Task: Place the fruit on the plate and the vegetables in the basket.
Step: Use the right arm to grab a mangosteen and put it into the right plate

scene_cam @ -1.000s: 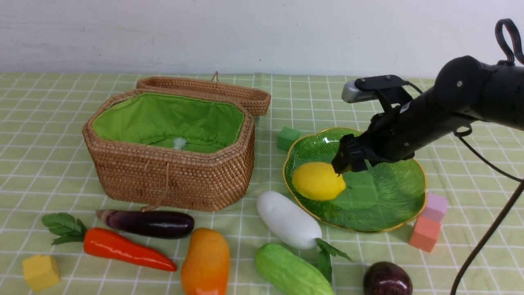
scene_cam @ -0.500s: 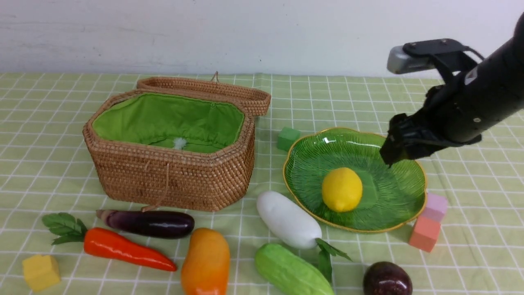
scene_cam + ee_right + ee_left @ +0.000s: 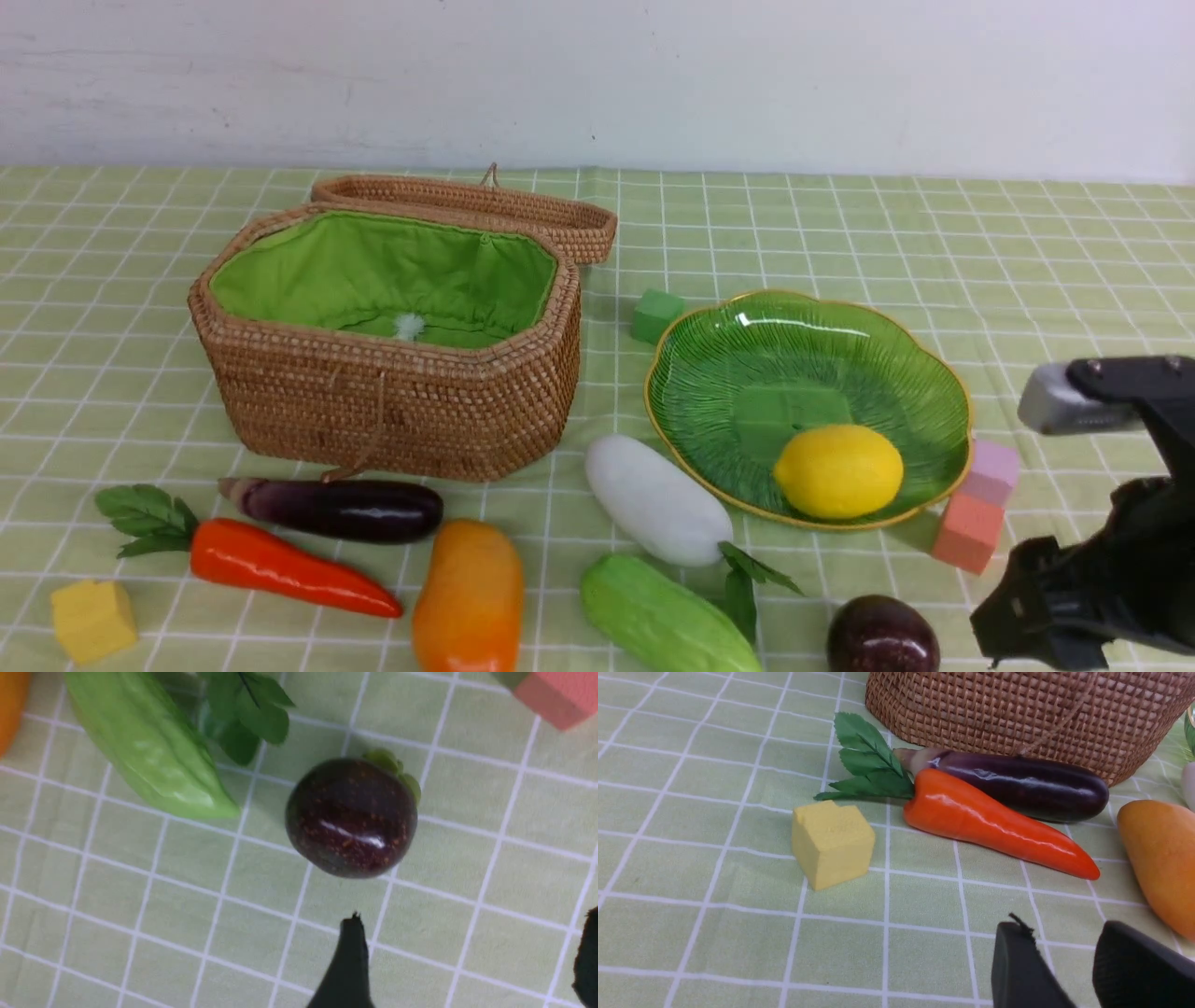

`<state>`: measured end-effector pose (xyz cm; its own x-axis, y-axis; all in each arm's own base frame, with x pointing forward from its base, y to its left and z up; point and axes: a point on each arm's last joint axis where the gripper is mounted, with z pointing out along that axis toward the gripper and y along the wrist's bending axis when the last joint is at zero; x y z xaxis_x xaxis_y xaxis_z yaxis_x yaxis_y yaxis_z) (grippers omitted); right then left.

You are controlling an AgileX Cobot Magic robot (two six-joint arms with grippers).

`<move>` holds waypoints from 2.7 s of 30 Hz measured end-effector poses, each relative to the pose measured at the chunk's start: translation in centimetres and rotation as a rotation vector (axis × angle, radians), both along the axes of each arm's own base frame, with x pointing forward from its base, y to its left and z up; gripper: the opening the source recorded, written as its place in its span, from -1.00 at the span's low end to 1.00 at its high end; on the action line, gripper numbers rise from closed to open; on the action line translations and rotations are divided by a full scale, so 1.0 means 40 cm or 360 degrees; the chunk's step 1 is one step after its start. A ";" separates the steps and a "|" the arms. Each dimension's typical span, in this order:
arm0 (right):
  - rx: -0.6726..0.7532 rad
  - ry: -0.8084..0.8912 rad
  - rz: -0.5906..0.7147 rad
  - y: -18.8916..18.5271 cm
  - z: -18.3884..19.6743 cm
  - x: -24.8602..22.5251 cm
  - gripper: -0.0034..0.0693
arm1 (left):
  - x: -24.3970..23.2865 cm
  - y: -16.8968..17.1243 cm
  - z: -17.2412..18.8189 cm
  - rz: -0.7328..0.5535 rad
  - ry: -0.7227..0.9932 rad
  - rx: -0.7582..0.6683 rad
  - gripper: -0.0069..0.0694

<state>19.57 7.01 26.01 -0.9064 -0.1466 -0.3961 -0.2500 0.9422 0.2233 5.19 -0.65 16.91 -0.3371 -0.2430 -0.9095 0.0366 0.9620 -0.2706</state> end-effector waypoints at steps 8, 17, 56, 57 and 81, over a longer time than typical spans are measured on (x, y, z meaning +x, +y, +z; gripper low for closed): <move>0.0274 0.0083 -0.0122 0.051 -0.059 0.032 0.72 | 0.000 0.000 0.000 0.0000 0.0000 0.0000 -0.20; 0.0126 0.0195 -0.0140 0.085 -0.180 0.094 0.72 | 0.000 0.000 0.000 0.0000 0.0000 0.0000 -0.20; 0.0226 0.0136 -0.0415 0.076 -0.142 0.093 0.94 | 0.000 0.000 0.000 0.0000 0.0000 0.0000 -0.20; 0.0252 0.0136 -0.0438 0.078 -0.141 0.094 0.95 | 0.000 0.000 0.000 0.0000 0.0000 0.0000 -0.20; 0.0124 -0.0068 -0.0386 0.084 -0.225 0.178 0.75 | 0.000 0.000 0.000 0.0000 0.0000 0.0000 -0.20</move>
<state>26.68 10.38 16.99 -0.8937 0.1053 -0.4362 -0.0297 0.9561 0.2916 5.19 -0.65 16.91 -0.3371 -0.2430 -0.9095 0.0366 0.9620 -0.2706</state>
